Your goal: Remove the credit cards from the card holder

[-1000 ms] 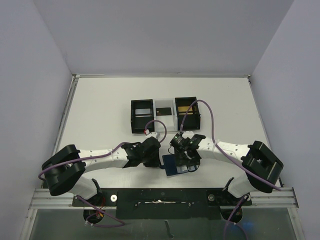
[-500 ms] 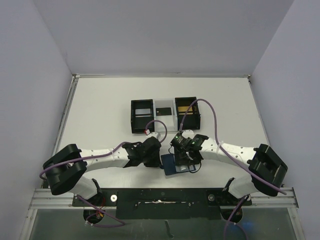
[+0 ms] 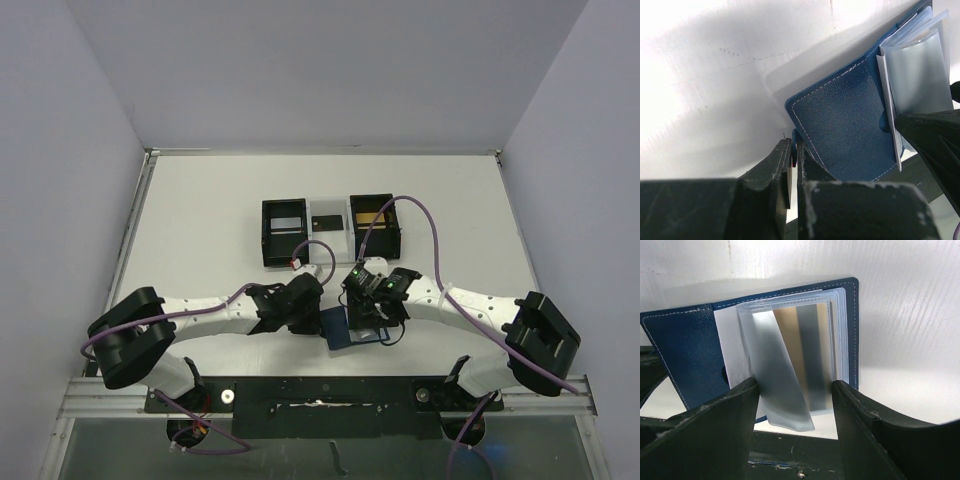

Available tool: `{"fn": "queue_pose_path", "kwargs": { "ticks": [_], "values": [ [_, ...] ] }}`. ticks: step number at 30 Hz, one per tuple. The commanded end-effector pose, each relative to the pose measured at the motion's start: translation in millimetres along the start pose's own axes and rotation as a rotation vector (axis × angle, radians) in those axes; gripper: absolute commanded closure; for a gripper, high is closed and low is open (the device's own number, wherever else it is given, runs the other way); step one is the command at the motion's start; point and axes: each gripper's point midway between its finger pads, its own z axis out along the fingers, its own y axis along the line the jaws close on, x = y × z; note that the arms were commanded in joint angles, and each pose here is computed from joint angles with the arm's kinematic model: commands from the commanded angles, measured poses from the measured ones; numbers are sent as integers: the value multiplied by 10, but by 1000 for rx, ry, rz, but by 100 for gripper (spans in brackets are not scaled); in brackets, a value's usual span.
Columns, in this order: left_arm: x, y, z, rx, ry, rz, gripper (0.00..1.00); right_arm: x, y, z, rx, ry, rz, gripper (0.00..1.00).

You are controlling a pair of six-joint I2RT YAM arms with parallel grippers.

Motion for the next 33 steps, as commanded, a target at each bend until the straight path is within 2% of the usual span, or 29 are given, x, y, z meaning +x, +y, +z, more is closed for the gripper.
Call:
{"fn": "queue_pose_path", "kwargs": {
  "ticks": [1, 5, 18, 33],
  "values": [
    [-129, -216, -32, 51, -24, 13, 100, -161, 188, -124, -75, -62, 18, 42],
    [-138, -238, -36, 57, -24, 21, 100, -145, 213, -104, -83, -56, 14, 43],
    [-118, -192, -24, 36, -16, 23, 100, -212, 433, -179, -279, -117, 73, 36],
    [-137, -161, -35, 19, -29, 11, 100, -228, 789, -317, -537, -134, 47, 37]
  ]
}}
